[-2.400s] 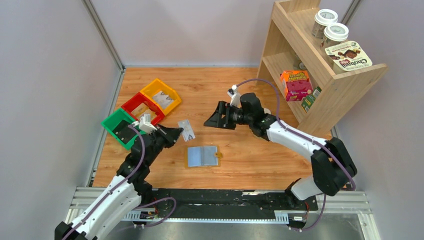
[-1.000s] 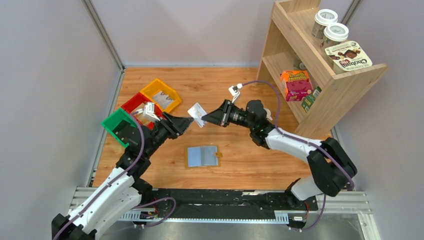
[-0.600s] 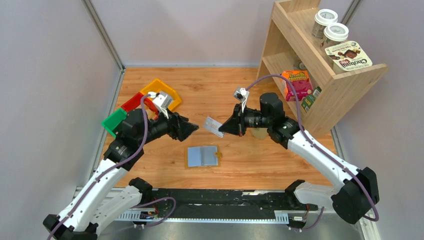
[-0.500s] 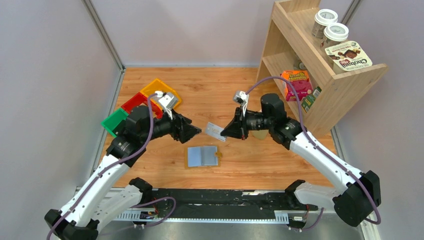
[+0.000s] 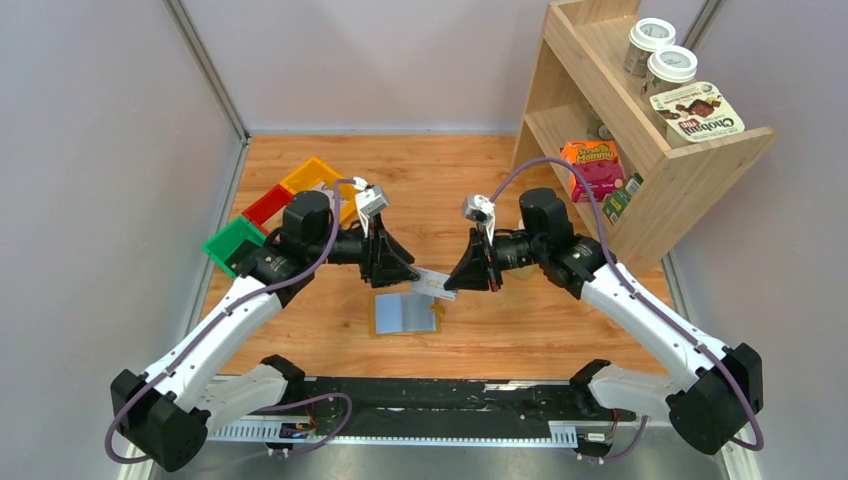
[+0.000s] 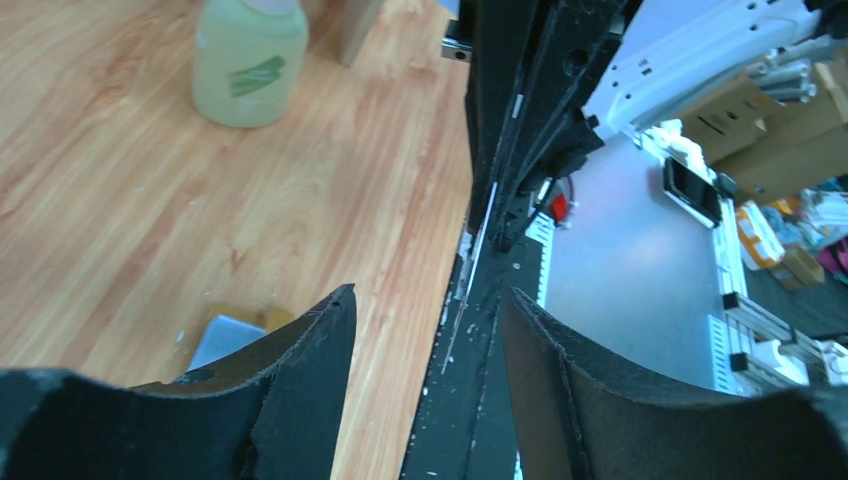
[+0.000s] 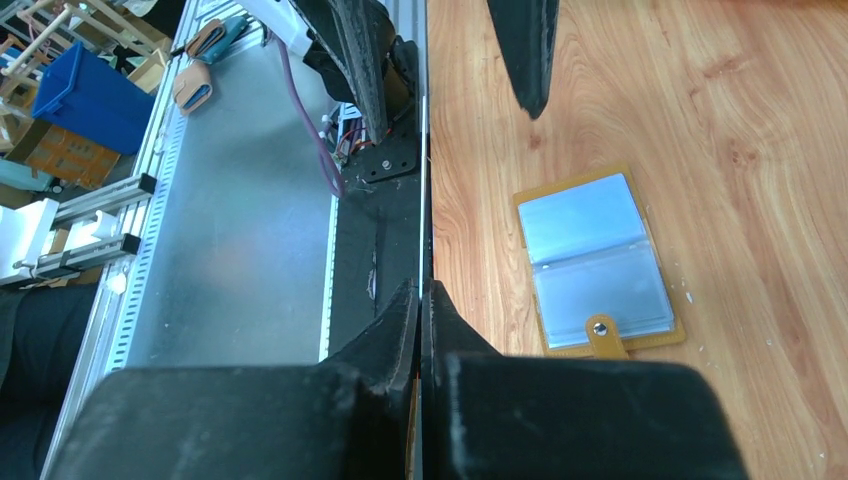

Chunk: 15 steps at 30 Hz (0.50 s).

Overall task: Take the credit cards out of the card holder
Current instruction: Place the credit card in the storage box.

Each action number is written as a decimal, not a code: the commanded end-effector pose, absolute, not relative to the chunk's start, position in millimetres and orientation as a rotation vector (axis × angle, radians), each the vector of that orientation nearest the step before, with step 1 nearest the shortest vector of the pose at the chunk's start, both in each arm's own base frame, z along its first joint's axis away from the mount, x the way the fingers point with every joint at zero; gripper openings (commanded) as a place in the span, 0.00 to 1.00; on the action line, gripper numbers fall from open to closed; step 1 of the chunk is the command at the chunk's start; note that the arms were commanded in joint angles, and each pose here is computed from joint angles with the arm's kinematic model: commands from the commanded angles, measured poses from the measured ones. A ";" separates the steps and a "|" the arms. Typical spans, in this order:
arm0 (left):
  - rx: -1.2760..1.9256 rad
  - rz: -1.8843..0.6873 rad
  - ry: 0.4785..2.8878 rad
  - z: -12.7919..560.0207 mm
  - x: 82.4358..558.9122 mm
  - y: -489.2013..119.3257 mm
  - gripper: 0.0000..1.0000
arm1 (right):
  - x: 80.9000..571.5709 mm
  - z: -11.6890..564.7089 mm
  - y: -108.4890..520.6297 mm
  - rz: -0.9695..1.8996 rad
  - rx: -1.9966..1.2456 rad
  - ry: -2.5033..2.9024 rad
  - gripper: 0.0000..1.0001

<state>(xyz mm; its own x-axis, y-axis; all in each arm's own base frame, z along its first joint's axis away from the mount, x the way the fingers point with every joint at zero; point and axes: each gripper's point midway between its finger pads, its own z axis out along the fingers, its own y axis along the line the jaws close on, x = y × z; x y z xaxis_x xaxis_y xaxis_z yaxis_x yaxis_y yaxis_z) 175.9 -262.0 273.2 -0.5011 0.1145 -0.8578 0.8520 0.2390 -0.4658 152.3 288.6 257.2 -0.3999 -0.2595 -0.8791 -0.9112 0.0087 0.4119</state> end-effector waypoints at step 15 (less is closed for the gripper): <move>0.999 -1.379 1.664 293.6 150.7 -270.7 0.00 | 147.8 274.6 296.7 1.477 -1.280 1.614 0.07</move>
